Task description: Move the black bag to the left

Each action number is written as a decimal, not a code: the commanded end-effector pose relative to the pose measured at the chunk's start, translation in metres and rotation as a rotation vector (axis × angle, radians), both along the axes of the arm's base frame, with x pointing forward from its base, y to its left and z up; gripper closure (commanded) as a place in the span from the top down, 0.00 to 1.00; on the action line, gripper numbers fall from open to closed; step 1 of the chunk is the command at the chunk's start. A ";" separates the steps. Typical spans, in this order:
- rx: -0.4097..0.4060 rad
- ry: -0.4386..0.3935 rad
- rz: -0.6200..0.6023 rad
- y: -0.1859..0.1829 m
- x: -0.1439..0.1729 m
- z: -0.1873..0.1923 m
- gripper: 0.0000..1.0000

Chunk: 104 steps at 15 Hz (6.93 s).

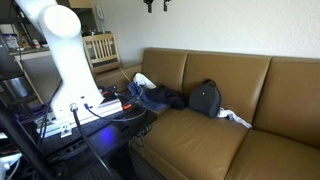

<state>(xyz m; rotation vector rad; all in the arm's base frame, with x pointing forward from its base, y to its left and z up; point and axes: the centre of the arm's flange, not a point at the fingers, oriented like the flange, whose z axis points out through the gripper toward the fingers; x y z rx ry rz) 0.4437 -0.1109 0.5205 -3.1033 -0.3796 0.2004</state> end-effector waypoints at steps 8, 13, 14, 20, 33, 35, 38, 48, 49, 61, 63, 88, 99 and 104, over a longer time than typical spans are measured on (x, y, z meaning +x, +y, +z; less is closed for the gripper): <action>-0.086 -0.044 -0.350 -0.019 0.055 -0.090 1.00; -0.131 -0.099 -0.643 -0.055 0.094 -0.169 1.00; -0.132 -0.079 -0.705 -0.056 0.096 -0.172 1.00; -0.192 -0.085 -0.759 -0.058 0.099 -0.192 1.00; -0.258 -0.073 -1.302 -0.136 0.127 -0.273 1.00; -0.256 -0.076 -1.294 -0.132 0.129 -0.272 1.00; -0.302 -0.121 -1.462 -0.137 0.155 -0.318 1.00; -0.168 -0.193 -1.964 -0.141 0.233 -0.411 1.00; -0.165 -0.266 -1.973 -0.142 0.243 -0.414 1.00; -0.172 -0.418 -2.037 -0.143 0.249 -0.448 1.00; -0.144 -0.456 -2.056 -0.137 0.245 -0.464 1.00; -0.147 0.096 -2.349 -0.202 0.275 -0.486 1.00; -0.053 0.034 -2.288 -0.207 0.296 -0.481 1.00; 0.008 0.116 -2.268 -0.205 0.285 -0.472 1.00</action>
